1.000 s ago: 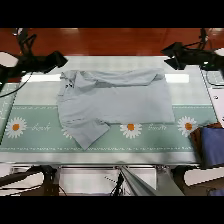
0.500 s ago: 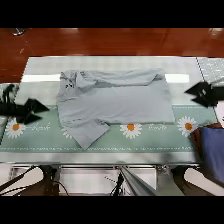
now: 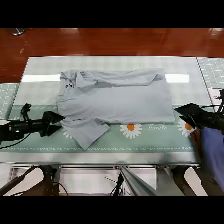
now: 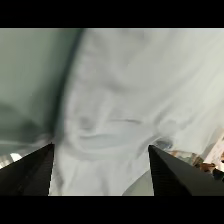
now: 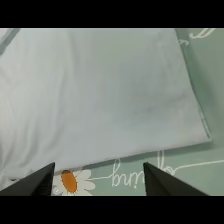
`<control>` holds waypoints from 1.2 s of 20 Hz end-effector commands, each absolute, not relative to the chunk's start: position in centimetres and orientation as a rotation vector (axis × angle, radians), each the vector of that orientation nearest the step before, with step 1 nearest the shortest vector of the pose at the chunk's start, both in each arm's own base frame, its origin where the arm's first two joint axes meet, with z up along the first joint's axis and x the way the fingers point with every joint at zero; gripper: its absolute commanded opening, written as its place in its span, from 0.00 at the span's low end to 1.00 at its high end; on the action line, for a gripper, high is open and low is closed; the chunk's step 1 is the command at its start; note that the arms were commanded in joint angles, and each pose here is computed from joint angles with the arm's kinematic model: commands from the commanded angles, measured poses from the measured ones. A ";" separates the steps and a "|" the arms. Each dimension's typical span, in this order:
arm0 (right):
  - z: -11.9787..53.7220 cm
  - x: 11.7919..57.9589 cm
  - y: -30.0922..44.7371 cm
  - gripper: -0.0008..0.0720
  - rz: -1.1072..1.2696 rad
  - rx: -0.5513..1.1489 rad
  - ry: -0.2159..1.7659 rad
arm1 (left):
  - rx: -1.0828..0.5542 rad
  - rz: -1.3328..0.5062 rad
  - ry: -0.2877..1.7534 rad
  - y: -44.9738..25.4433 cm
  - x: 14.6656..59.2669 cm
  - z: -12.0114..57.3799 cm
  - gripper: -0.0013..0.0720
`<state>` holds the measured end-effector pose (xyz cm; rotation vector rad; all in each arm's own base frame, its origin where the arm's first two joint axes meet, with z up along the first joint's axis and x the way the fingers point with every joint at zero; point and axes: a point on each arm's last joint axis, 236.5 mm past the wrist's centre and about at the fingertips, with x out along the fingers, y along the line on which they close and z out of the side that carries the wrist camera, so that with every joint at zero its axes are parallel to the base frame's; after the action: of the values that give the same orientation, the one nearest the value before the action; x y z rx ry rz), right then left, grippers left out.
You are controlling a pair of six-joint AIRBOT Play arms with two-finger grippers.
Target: Fold the shirts.
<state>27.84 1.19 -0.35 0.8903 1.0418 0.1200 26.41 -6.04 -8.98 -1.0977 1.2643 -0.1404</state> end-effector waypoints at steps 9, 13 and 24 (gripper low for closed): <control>-6.2 24.3 -3.8 0.88 -0.171 0.886 1.219 | -0.997 -0.153 1.154 -7.7 30.3 -8.1 0.04; -8.5 24.7 -0.8 0.88 -0.080 0.969 1.327 | -1.000 -0.170 1.160 -8.0 30.3 -7.8 0.04; -11.0 33.2 4.1 0.40 0.074 0.877 1.400 | -1.009 -0.196 1.181 -8.5 29.8 -7.6 0.04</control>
<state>31.39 2.57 -10.46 0.9141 1.3774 0.0357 29.99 -8.27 -7.72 -1.0055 1.1733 -0.1836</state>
